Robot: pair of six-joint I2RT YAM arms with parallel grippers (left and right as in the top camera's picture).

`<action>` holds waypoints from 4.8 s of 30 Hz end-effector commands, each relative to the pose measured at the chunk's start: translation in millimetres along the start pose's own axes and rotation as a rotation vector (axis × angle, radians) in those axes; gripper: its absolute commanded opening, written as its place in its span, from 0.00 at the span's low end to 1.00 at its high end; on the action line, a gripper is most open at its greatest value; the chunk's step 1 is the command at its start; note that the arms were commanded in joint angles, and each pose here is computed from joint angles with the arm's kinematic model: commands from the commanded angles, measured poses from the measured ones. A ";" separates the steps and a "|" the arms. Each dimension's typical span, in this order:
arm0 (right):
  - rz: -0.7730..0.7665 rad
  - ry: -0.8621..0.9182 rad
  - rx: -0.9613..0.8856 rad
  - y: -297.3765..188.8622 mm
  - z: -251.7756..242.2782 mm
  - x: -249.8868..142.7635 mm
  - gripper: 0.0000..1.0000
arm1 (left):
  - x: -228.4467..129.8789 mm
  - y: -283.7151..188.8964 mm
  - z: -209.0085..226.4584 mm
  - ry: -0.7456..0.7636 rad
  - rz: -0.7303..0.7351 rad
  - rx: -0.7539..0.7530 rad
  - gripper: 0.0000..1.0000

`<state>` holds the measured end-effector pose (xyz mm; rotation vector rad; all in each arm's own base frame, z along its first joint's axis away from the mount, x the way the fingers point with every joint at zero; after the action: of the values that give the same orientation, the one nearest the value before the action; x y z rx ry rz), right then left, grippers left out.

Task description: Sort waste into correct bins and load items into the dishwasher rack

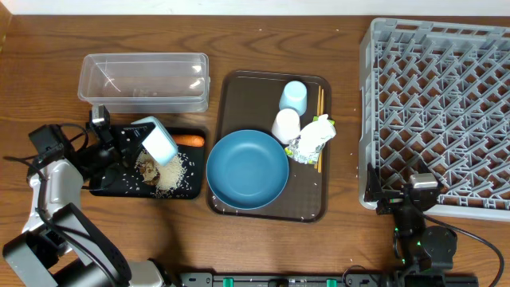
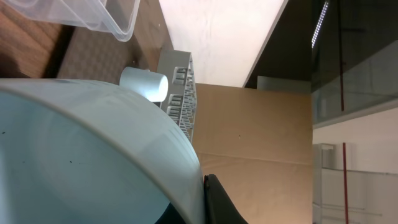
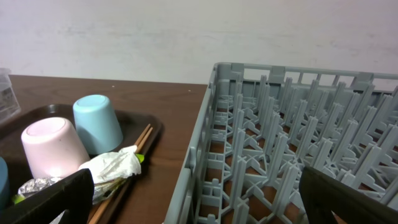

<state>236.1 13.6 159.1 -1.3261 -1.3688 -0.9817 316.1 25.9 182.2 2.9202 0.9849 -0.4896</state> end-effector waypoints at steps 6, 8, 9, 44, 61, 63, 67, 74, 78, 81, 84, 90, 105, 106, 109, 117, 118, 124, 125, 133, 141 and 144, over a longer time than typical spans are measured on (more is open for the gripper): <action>0.002 0.011 -0.012 -0.3 -2.4 -0.9 0.99 | 4.2 -3.5 -5.0 -0.081 0.003 -0.031 0.06; 0.002 0.011 -0.012 -0.3 -2.4 -0.9 0.99 | 1.9 -3.5 -3.6 -0.110 0.005 -0.029 0.06; 0.002 0.011 -0.012 -0.3 -2.4 -0.9 0.99 | 1.8 -3.5 -3.4 -0.109 0.005 -0.029 0.06; 0.002 0.011 -0.012 -0.3 -2.4 -0.9 0.99 | 12.7 -0.2 6.8 0.046 -0.037 0.041 0.06; 0.002 0.011 -0.012 -0.3 -2.4 -0.9 0.99 | 11.6 6.2 0.2 0.218 -0.006 0.024 0.06; 0.002 0.011 -0.012 -0.3 -2.4 -0.9 0.99 | 7.8 6.7 -6.1 0.300 0.019 -0.013 0.06; 0.002 0.011 -0.012 -0.3 -2.4 -0.9 0.99 | 21.3 5.2 11.0 0.190 -0.059 0.096 0.06; 0.002 0.011 -0.012 -0.3 -2.4 -0.9 0.99 | 14.3 7.4 0.5 0.217 -0.013 0.034 0.06; 0.002 0.011 -0.012 -0.3 -2.4 -0.9 0.99 | 15.9 8.6 -0.2 0.214 -0.013 0.036 0.06; 0.003 0.011 -0.012 -0.3 -2.3 -1.0 0.99 | 19.5 8.7 2.9 0.199 -0.032 0.059 0.06; 0.002 0.011 -0.012 -0.3 -2.4 -0.9 0.99 | 31.0 5.8 20.3 0.052 -0.117 0.156 0.06; 0.002 0.011 -0.012 -0.3 -2.4 -0.9 0.99 | 36.8 8.6 17.0 0.021 -0.135 0.157 0.06; 0.002 0.011 -0.012 -0.3 -2.4 -0.9 0.99 | -7.0 52.1 -27.7 0.305 -0.208 0.361 0.06; 0.002 0.011 -0.012 -0.3 -2.4 -0.9 0.99 | -12.5 52.8 -32.5 0.327 -0.222 0.376 0.06; 0.002 0.011 -0.012 -0.3 -2.4 -0.9 0.99 | -32.9 52.2 -47.3 0.396 -0.275 0.427 0.06; 0.002 0.011 -0.012 -0.3 -2.4 -0.9 0.99 | -59.6 53.6 -50.2 0.651 -0.408 0.678 0.06; 0.002 0.011 -0.012 -0.3 -2.4 -0.9 0.99 | -64.4 60.0 -51.2 0.699 -0.399 0.695 0.06; 0.002 0.011 -0.012 -0.3 -2.4 -0.9 0.99 | -78.0 101.8 -62.0 0.973 -0.432 0.735 0.06; 0.002 0.011 -0.012 -0.3 -2.4 -0.9 0.99 | -80.1 109.9 -64.4 1.017 -0.441 0.734 0.06; 0.002 0.011 -0.012 -0.3 -2.4 -0.9 0.99 | -89.7 184.2 -46.4 1.241 -0.328 0.710 0.06; 0.002 0.011 -0.012 -0.3 -2.4 -0.9 0.99 | -55.9 226.3 9.8 1.241 -0.267 0.797 0.06; 0.002 0.011 -0.012 -0.3 -2.4 -0.9 0.99 | -50.2 233.4 17.4 1.242 -0.265 0.799 0.06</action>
<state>236.1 13.6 159.0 -1.3263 -1.3685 -0.9814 402.8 -190.1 154.5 3.7577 1.4306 1.3958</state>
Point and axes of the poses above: each gripper's point midway between its finger pads, its own y axis out along the fingers, its own z axis along the line the jaws close on, x = y × z, the point moved 1 cm from there along -y, back along the fingers, and after that the axes turned 13 degrees about -y, right-handed, at the moved point
